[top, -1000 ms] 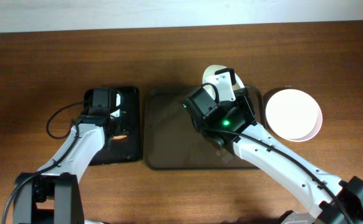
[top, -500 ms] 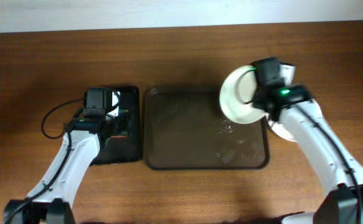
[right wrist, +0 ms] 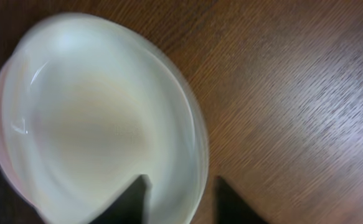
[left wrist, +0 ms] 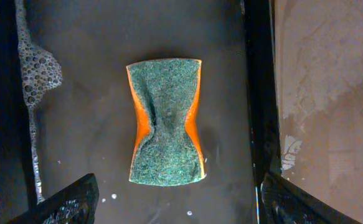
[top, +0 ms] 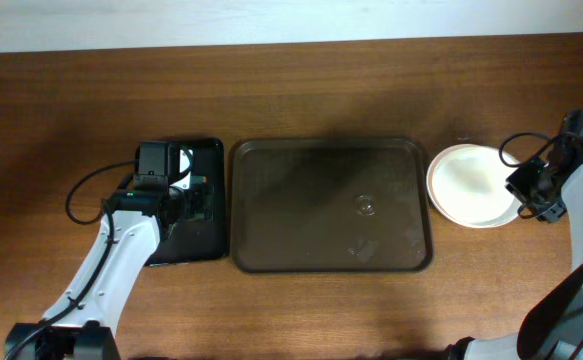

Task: Clean dirty plates on tray and stack at the side
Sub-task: 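Carry the cream plate with the right gripper onto the plate stack, then release the sponge onto the black tray with the left gripper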

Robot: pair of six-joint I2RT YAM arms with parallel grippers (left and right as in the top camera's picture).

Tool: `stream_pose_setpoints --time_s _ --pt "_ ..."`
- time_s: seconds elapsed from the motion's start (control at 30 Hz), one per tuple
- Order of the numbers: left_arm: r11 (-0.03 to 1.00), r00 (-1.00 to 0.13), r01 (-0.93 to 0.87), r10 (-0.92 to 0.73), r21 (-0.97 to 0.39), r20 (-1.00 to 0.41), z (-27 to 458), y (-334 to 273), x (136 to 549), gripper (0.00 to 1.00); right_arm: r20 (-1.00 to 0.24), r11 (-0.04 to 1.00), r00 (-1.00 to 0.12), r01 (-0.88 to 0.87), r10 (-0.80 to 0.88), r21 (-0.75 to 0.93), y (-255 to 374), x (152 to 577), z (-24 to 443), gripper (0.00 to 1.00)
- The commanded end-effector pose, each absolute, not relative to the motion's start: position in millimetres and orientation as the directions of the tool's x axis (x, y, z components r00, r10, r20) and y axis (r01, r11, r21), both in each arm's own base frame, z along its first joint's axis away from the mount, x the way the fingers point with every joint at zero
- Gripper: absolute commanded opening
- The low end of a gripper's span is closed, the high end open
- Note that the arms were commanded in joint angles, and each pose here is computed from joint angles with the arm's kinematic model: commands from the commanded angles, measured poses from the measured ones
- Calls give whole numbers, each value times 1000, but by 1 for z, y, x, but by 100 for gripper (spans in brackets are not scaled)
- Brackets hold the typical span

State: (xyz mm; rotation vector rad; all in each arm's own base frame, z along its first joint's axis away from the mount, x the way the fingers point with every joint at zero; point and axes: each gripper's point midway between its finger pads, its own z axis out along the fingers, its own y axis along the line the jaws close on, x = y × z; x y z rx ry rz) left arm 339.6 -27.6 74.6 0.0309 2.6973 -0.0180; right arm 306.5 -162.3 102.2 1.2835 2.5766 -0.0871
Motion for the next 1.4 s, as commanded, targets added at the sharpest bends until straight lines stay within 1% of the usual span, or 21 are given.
stream_pose_setpoints --time_s 0.0,0.03,0.07,0.1,0.13,0.23,0.33,0.37,0.43,0.5,0.57,0.67,0.7,0.77,0.83,0.93,0.97,1.03,1.37 --pt "999 -893 27 16 -19 -449 83 -29 343 92 -246 615 -580 783 776 94 -159 311 104 68" --pt "999 -894 27 16 -19 -447 83 -29 343 95 -212 664 -631 730 746 161 -144 317 104 72" --pt "1000 -897 13 1 -24 -442 82 -28 342 98 -172 717 -704 630 689 298 -116 329 109 80" --pt "998 -896 -47 -65 -50 -440 82 -27 342 100 -162 747 -757 543 633 383 -96 337 114 89" --pt "995 -892 -79 -98 -61 -441 83 -24 343 100 -160 774 -797 484 583 409 -79 340 116 99" --pt "983 -893 -157 -182 -94 -411 93 -8 341 100 -162 872 -897 336 411 356 -37 339 111 99" --pt "976 -915 -204 -219 -80 -339 99 6 326 99 -132 934 -946 257 295 247 -9 328 104 99" --pt "975 -932 -211 -223 -72 -286 97 6 313 99 -107 956 -964 219 243 194 2 319 101 99" --pt "974 -960 -216 -224 -62 -169 92 3 283 100 -67 973 -984 152 166 171 25 305 103 99" --pt "974 -966 -218 -224 -57 -126 92 3 269 99 -72 979 -987 131 144 155 29 299 108 99" --pt "975 -968 -217 -222 -55 -119 103 2 256 99 -109 984 -984 124 138 126 25 292 123 99" --pt "977 -937 -196 -211 -82 -277 133 2 252 100 -255 984 -957 104 139 145 24 284 152 99" --pt "978 -905 -185 -209 -98 -371 146 2 251 99 -335 985 -932 95 140 148 23 278 163 99" --pt "980 -826 -151 -196 -127 -528 171 -1 244 100 -459 985 -877 79 142 153 21 263 177 99" --pt "981 -707 -124 -193 -151 -680 198 -1 231 99 -580 988 -802 80 144 135 14 244 194 99" --pt "982 -585 -97 -190 -165 -789 225 -2 210 99 -698 988 -701 72 146 134 10 219 223 99" --pt "982 -558 -91 -190 -167 -808 231 -2 206 99 -727 988 -670 66 146 138 9 213 231 99" --pt "982 -538 -87 -189 -169 -821 235 -2 203 99 -751 988 -644 61 147 141 9 209 238 99" --pt "982 -539 -87 -189 -169 -821 235 -2 203 100 -752 988 -643 60 147 141 9 209 238 99"
